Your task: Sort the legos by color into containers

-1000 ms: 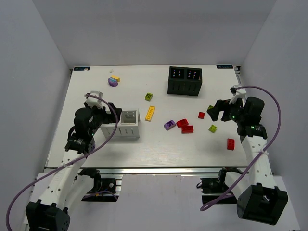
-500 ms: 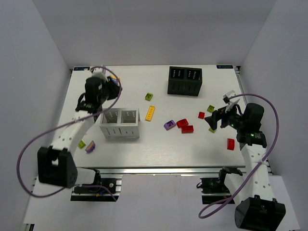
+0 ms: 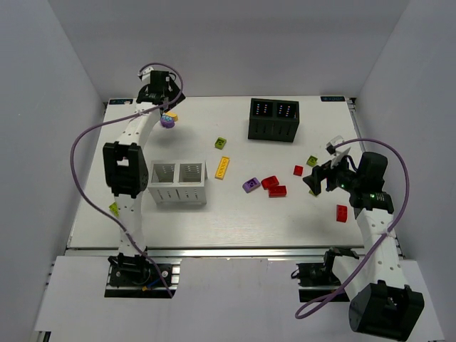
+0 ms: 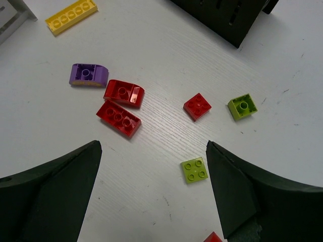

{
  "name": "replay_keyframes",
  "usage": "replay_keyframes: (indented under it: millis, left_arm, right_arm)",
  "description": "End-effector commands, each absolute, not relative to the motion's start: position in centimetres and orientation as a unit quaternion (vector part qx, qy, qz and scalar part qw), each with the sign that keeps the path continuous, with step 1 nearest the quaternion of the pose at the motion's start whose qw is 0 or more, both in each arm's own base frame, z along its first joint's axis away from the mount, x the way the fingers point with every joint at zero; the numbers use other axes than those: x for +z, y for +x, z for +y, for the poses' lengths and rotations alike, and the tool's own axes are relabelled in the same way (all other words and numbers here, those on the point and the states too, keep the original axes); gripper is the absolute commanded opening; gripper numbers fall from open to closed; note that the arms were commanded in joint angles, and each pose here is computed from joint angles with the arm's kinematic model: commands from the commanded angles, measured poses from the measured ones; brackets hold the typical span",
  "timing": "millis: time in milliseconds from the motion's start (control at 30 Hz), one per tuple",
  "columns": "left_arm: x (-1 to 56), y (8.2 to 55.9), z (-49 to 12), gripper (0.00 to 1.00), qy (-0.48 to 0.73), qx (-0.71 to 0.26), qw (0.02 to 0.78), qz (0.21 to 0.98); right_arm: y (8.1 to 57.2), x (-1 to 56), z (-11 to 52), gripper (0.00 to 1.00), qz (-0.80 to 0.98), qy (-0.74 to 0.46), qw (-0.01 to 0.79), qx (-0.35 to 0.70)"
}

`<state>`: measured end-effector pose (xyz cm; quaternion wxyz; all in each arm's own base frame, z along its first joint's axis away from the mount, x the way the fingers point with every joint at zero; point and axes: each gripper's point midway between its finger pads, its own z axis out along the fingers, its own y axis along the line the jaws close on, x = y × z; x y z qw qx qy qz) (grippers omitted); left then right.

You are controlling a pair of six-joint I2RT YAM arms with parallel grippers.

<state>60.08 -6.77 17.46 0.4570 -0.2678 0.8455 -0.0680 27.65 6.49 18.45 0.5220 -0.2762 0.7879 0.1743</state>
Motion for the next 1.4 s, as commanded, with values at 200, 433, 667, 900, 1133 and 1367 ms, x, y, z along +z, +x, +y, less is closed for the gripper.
replay_keyframes:
  millis: [200, 433, 667, 900, 1133, 1367]
  left_arm:
    - [13.4, 61.0, -3.4, 0.98, -0.389, -0.035, 0.407, 0.826]
    - [10.9, 62.8, -3.4, 0.98, -0.388, -0.057, 0.399, 0.829]
    - [9.4, 64.2, -3.0, 0.98, -0.391, -0.075, 0.402, 0.825]
    - [7.9, 64.8, -3.3, 0.98, -0.394, -0.082, 0.399, 0.824]
    - [7.0, 65.1, -2.9, 0.98, -0.395, -0.084, 0.396, 0.824]
    - [6.2, 65.2, -3.0, 0.97, -0.396, -0.085, 0.392, 0.826]
  right_arm:
    - [28.1, 19.3, 6.5, 0.89, 0.783, -0.286, 0.525, 0.171]
    - [28.0, 18.9, 6.5, 0.89, 0.786, -0.287, 0.518, 0.175]
    - [27.9, 18.5, 6.6, 0.89, 0.789, -0.289, 0.512, 0.179]
    - [27.9, 18.2, 6.6, 0.89, 0.791, -0.291, 0.506, 0.182]
    - [27.9, 18.1, 6.7, 0.89, 0.793, -0.294, 0.501, 0.186]
    - [27.8, 18.1, 6.7, 0.89, 0.792, -0.297, 0.499, 0.187]
